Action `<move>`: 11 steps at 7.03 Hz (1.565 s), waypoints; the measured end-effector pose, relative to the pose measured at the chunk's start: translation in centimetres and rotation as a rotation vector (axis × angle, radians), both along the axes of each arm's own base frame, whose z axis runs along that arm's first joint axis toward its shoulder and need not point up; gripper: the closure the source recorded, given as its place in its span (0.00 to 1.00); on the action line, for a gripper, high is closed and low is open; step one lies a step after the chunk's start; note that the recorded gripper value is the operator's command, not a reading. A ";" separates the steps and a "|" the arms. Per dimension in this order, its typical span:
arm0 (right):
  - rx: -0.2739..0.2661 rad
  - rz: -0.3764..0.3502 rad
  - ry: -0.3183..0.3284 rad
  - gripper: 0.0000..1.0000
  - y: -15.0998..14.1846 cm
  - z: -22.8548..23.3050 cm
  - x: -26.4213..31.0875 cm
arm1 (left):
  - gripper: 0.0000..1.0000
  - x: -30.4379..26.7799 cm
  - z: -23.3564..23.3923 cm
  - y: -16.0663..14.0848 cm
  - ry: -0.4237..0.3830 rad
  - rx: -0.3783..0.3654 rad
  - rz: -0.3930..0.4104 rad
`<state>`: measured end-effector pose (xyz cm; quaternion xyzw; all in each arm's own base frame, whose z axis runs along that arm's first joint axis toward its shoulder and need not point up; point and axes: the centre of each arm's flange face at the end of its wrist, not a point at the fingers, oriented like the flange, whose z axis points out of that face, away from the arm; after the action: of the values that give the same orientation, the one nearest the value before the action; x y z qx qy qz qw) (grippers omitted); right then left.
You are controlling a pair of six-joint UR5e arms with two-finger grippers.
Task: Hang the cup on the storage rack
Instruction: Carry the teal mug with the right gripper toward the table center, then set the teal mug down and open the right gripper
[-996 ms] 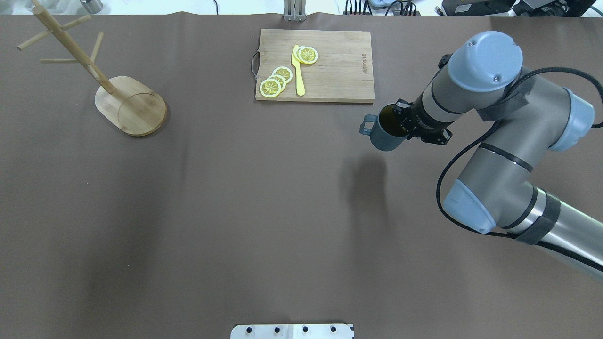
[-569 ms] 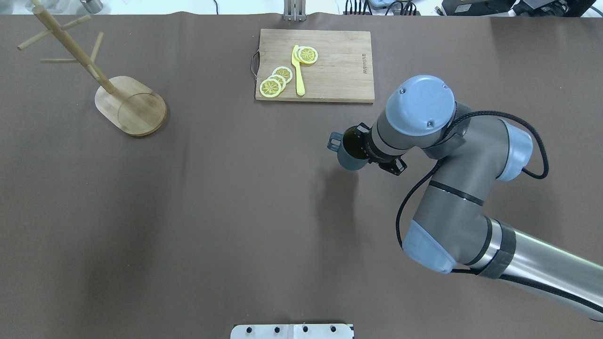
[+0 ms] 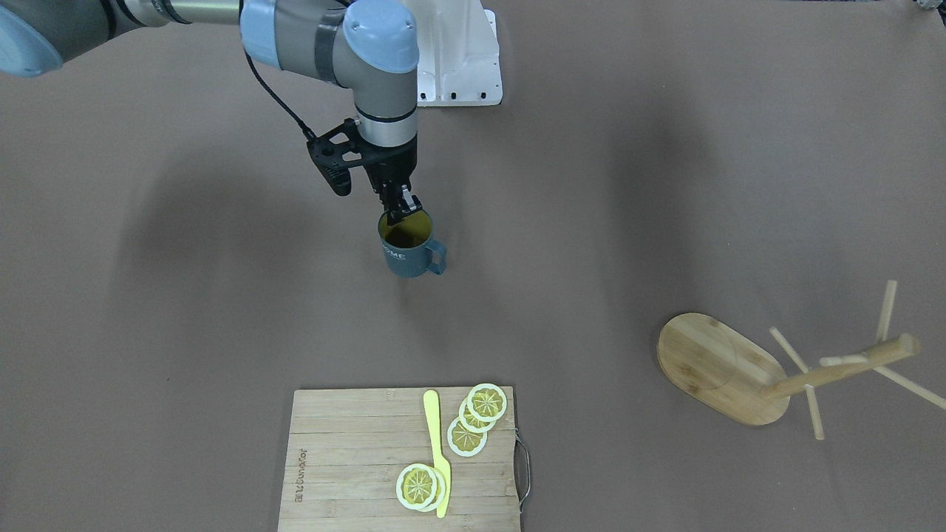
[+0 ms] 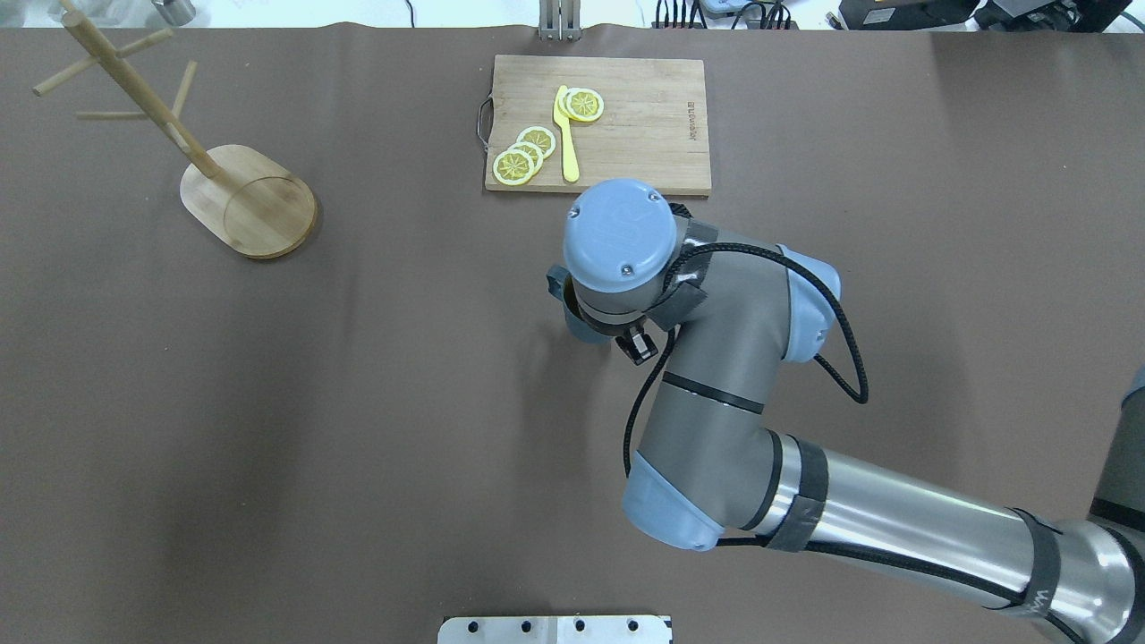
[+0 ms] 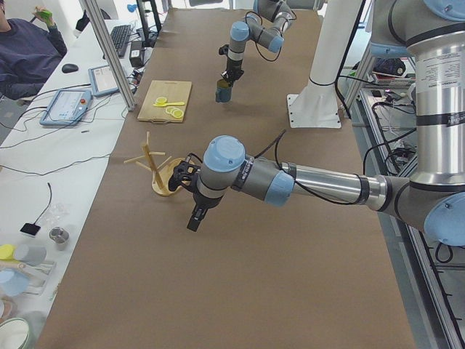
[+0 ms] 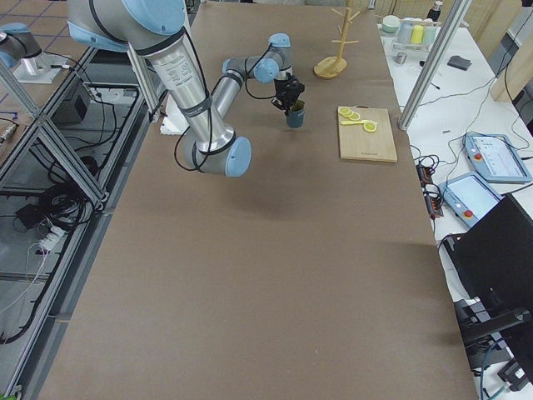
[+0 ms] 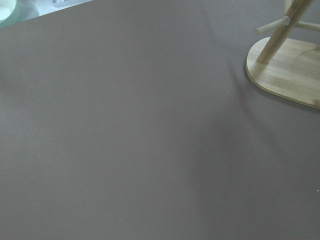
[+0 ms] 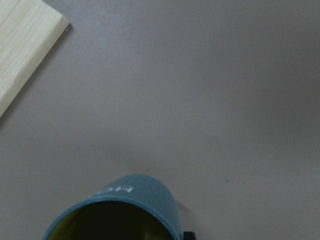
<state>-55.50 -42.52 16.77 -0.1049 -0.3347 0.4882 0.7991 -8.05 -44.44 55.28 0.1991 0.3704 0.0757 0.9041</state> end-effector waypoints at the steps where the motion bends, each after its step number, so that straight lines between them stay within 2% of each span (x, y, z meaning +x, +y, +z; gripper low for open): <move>1: -0.001 -0.005 0.003 0.93 -0.1 -1.0 -1.3 | 0.01 0.0 -0.1 0.0 0.001 -0.002 -0.004; 2: 0.004 -0.021 0.011 0.74 0.1 -1.1 -2.1 | 0.01 0.0 -0.1 -0.1 0.002 -0.003 -0.005; 3: 0.008 -0.039 0.021 0.67 0.2 -0.8 -2.6 | 0.01 0.0 -0.1 -0.1 0.002 -0.003 -0.006; 4: 0.012 -0.058 0.029 0.50 0.4 -0.3 -2.8 | 0.01 0.0 -0.2 -0.2 0.002 -0.003 -0.006; 5: 0.024 -0.079 0.036 0.00 0.4 0.0 -2.8 | 0.01 0.0 -0.2 -0.2 0.002 -0.002 -0.007; 8: 0.102 -0.177 0.038 0.00 -0.5 -0.3 -1.3 | 0.01 0.0 -0.5 -0.3 0.003 0.002 -0.008; 9: 0.138 -0.228 0.023 0.00 -1.8 -0.4 0.8 | 0.01 0.0 -0.6 -0.3 0.003 0.004 -0.009; 11: 0.244 -0.355 0.003 0.00 -5.7 1.1 7.9 | 0.01 0.0 -1.2 -0.2 0.004 0.015 -0.009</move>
<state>-47.61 -48.21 17.84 -0.0639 -0.3665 0.2959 0.8798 -8.08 -44.66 54.10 0.2079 0.3707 0.0739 0.9021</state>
